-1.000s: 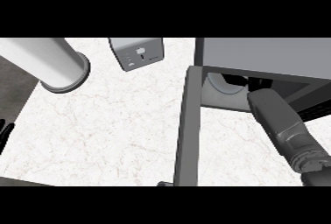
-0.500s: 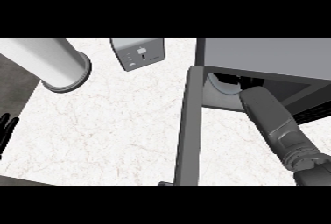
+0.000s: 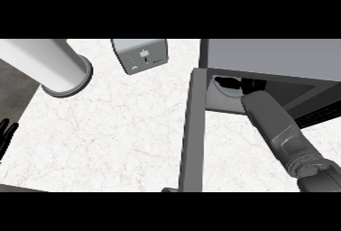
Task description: Pick up the milk, place it into the microwave and close the microwave
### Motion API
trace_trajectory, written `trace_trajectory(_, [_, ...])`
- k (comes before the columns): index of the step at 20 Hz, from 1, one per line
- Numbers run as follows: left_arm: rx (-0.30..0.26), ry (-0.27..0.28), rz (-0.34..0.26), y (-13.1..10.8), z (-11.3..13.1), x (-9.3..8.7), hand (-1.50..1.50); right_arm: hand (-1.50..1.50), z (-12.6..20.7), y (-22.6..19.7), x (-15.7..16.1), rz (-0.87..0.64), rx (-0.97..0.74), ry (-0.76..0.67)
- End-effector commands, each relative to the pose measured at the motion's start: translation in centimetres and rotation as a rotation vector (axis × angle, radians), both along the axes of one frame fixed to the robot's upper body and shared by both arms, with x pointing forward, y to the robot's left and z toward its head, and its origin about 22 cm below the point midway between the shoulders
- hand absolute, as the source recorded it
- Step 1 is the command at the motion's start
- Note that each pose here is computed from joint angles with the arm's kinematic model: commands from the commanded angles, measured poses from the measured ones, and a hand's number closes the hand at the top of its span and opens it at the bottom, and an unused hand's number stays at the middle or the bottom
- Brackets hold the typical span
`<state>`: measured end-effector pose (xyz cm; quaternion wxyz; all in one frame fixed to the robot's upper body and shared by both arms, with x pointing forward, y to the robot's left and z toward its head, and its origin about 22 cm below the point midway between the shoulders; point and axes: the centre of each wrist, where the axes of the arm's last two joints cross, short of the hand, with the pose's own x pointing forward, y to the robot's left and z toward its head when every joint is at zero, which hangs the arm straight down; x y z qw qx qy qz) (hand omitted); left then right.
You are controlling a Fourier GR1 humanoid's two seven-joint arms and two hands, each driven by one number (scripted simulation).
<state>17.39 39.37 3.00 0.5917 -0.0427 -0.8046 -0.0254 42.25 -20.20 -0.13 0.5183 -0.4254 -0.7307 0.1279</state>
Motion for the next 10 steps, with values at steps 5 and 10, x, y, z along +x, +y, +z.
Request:
trace_trajectory(5, [-0.003, -0.006, 0.013, -0.2, -0.5, -1.1, -1.50, -1.50, 0.2, 0.3, 0.1, 0.019, 0.032, -0.015])
trace_trajectory(10, [0.007, 0.005, 0.021, -0.1, -0.6, -2.0, -1.50, -1.50, -1.9, -1.1, -1.3, 0.064, 0.072, 0.003])
